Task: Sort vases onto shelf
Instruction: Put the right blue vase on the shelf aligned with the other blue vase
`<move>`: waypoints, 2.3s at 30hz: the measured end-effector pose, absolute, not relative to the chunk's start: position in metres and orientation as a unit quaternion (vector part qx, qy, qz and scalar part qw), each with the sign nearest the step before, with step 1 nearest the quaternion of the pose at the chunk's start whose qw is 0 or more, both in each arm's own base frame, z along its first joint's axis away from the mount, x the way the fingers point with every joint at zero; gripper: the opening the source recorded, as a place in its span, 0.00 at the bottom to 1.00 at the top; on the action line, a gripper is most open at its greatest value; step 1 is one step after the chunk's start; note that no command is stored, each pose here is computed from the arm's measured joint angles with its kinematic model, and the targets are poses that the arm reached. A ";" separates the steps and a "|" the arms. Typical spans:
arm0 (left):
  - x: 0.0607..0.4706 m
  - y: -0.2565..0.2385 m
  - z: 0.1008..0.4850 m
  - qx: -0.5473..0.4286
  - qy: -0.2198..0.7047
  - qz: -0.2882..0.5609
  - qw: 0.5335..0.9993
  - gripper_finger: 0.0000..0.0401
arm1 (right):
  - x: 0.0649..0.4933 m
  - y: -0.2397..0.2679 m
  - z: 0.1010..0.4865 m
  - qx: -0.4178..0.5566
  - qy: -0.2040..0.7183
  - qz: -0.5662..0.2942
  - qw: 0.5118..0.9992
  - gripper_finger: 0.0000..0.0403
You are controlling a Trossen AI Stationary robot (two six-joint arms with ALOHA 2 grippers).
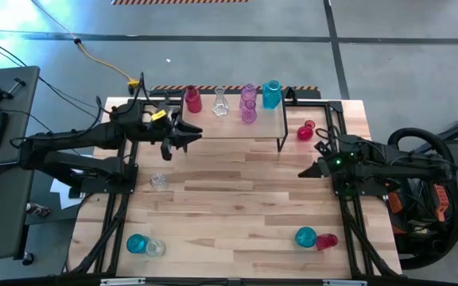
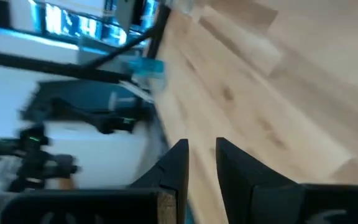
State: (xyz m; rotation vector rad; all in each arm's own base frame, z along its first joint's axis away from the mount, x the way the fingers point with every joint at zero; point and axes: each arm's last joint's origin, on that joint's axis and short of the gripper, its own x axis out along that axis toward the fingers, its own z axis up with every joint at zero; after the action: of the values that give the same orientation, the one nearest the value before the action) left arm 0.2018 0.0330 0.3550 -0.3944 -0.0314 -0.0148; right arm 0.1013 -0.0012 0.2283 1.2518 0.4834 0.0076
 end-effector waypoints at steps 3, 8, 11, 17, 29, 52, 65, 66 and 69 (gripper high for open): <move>0.202 0.031 0.355 -0.183 -0.015 -0.011 0.983 0.26 | 0.103 0.002 0.242 0.615 0.200 0.044 0.762 0.15; 0.202 0.031 0.355 -0.174 -0.014 -0.012 0.985 0.26 | 0.102 0.008 0.274 0.657 0.143 0.111 0.732 0.15; 0.202 0.031 0.355 -0.174 -0.014 -0.012 0.985 0.26 | 0.100 0.011 0.294 0.676 0.140 0.127 0.712 0.15; 0.202 0.031 0.355 -0.174 -0.014 -0.012 0.985 0.26 | 0.112 0.018 0.338 0.671 0.133 0.133 0.717 0.15; 0.202 0.031 0.355 -0.169 -0.014 -0.013 0.985 0.26 | 0.159 0.063 0.359 0.550 0.428 -0.011 0.717 0.15; 0.201 0.026 0.355 -0.167 0.002 -0.103 0.981 0.26 | 0.178 0.174 0.280 0.435 0.585 -0.222 0.647 0.15; 0.201 0.025 0.355 -0.167 0.004 -0.111 0.980 0.26 | 0.181 0.191 0.257 0.417 0.608 -0.267 0.621 0.15; 0.201 0.025 0.355 -0.167 0.004 -0.111 0.980 0.26 | 0.182 0.193 0.255 0.415 0.610 -0.268 0.620 0.15; 0.201 0.025 0.355 -0.167 0.004 -0.111 0.980 0.26 | 0.184 0.196 0.251 0.413 0.611 -0.268 0.620 0.15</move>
State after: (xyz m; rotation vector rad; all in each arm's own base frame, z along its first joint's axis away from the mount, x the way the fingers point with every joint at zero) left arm 0.2013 0.0255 0.3550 -0.3354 0.0073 -0.2232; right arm 0.1841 0.1960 0.2506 0.9489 1.4053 -0.6168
